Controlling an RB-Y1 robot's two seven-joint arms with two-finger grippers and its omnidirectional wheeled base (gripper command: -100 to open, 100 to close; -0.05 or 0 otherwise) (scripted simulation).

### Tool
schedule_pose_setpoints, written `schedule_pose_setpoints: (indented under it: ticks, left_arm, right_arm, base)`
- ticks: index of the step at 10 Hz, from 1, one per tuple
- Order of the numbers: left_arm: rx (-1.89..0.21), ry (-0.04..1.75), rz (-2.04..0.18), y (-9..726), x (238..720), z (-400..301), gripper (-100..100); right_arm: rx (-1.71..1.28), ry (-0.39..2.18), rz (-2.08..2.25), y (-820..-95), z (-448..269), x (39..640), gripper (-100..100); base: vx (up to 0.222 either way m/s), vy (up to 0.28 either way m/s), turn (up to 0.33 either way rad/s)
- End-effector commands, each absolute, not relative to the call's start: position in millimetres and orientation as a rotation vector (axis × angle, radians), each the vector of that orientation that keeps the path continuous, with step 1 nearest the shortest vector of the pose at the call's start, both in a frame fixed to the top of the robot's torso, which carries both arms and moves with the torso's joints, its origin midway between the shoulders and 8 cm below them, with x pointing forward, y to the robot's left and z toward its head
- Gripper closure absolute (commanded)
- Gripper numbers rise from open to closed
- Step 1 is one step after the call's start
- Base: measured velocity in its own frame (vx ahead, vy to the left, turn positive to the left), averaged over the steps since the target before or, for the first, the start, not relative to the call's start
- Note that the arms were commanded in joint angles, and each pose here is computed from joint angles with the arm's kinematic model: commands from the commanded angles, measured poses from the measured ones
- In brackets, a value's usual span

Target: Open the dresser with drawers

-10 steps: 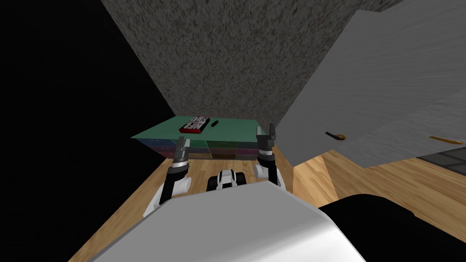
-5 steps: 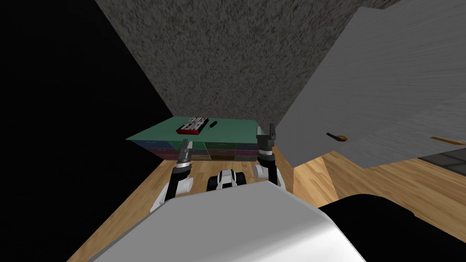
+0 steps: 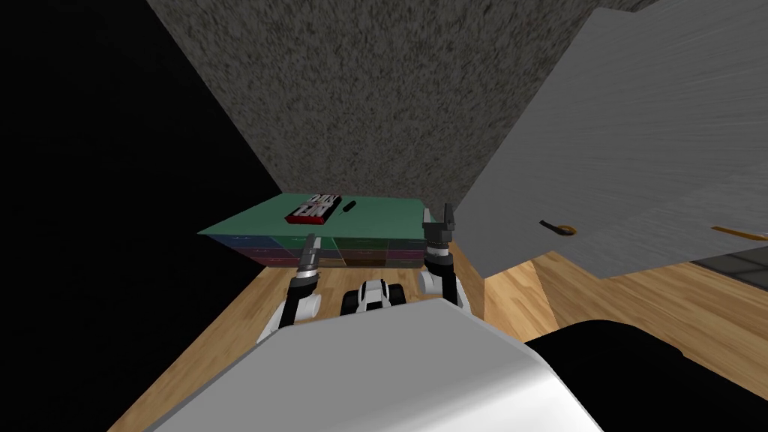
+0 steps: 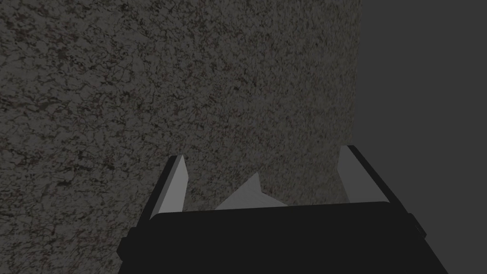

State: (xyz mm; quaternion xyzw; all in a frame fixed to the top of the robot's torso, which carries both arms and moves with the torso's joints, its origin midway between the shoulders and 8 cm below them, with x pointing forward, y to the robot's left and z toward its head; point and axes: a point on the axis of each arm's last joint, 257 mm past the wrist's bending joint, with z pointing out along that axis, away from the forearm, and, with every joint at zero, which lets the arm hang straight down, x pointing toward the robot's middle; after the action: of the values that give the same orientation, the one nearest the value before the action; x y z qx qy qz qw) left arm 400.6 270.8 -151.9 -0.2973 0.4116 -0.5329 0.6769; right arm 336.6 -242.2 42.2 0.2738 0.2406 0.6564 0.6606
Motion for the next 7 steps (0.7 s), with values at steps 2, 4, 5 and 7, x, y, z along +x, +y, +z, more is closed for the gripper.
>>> schedule_pose_setpoints:
  ticks: [2,4,5,7]
  left_arm:
    - [-0.699,0.959,-1.191,270,403,-181,-100]
    - [-0.719,0.981,-1.188,270,404,-199,-100]
    - [-0.723,0.987,-1.192,268,406,-208,-100]
    - [-0.732,0.998,-1.194,266,406,-219,-100]
  right_arm:
    - [0.619,0.544,1.485,-242,42,337,0]
    - [0.619,0.544,1.485,-242,42,337,0]
    - [0.619,0.544,1.485,-242,42,337,0]
    - [0.619,0.544,1.485,-242,42,337,0]
  base:
    - [0.054,-0.035,-0.010]
    - [0.062,-0.036,-0.011]
    - [0.054,-0.034,-0.015]
    - [0.059,-0.039,-0.010]
